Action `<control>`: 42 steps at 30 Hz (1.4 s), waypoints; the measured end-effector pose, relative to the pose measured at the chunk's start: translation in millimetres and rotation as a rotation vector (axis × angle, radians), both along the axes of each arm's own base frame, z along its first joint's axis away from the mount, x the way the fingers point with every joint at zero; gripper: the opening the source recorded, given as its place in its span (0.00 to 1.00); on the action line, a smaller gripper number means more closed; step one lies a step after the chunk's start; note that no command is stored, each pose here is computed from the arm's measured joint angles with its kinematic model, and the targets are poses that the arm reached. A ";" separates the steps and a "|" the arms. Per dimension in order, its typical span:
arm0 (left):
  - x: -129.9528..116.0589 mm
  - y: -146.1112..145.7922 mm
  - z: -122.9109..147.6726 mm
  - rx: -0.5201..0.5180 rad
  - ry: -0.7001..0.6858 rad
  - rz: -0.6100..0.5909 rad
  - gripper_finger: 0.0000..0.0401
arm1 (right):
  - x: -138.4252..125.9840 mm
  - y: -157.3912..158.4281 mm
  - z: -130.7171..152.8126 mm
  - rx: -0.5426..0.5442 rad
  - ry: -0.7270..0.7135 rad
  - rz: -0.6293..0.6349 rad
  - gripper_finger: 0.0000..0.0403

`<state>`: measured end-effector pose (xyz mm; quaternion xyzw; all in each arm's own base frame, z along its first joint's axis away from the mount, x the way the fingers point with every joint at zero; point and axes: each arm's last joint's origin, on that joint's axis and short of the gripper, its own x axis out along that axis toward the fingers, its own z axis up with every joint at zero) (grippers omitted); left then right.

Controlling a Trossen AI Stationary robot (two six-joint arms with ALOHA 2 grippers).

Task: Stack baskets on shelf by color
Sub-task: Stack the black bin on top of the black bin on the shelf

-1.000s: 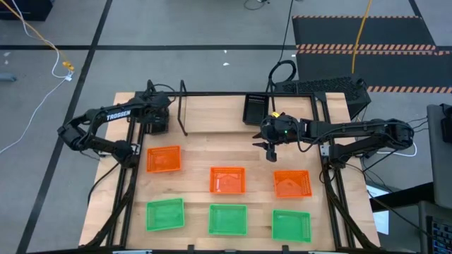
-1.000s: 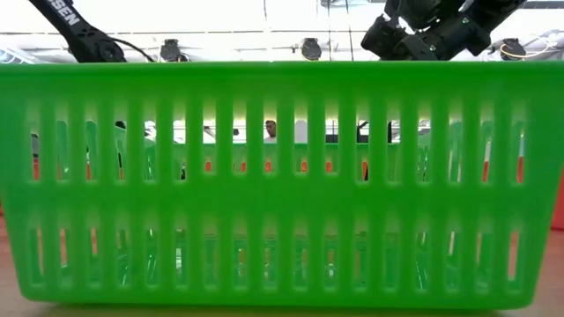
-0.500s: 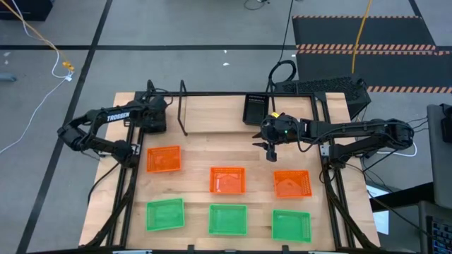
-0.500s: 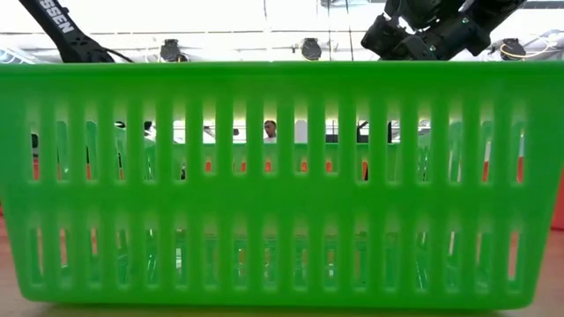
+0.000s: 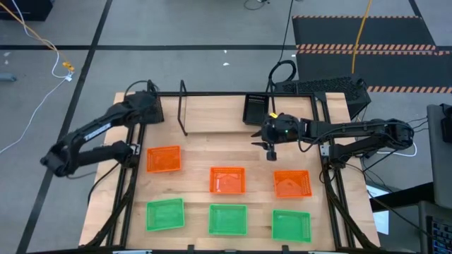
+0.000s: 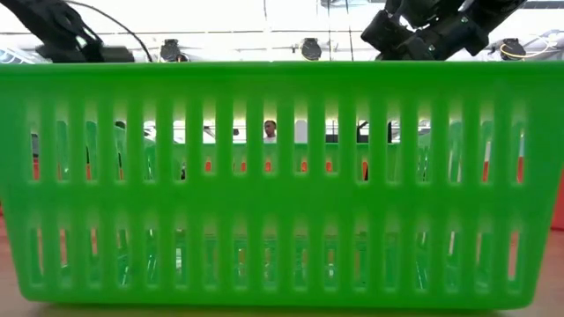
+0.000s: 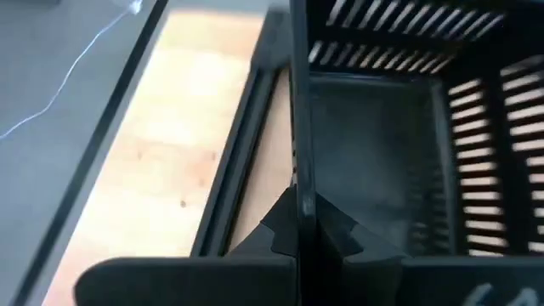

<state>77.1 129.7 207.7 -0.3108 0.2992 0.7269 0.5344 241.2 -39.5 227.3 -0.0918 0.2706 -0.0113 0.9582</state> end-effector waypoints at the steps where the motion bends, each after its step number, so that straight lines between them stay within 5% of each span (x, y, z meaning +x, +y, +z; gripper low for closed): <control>1: -1.1 -3.1 7.1 0.030 -0.016 -0.009 0.02 | 0.8 -0.1 1.4 -0.019 -0.015 0.010 0.32; 14: -12.6 -47.4 86.0 0.306 -0.143 -0.140 0.01 | 13.3 -3.0 41.0 -0.398 -0.405 0.080 0.32; 19: 0.7 -51.5 105.8 0.367 -0.201 -0.228 0.01 | 23.4 -0.1 50.5 -0.401 -0.458 0.086 0.37; 24: 34.1 -52.2 126.2 0.491 -0.276 -0.377 0.01 | 55.2 6.1 49.3 -0.389 -0.348 0.083 0.41; 35: 135.2 -53.8 130.7 0.691 -0.366 -0.607 0.01 | 104.6 22.8 85.0 -0.688 -0.281 0.069 0.44; 42: 172.0 -56.7 119.6 0.735 -0.405 -0.655 0.01 | 112.8 28.5 77.6 -0.919 -0.201 0.140 0.44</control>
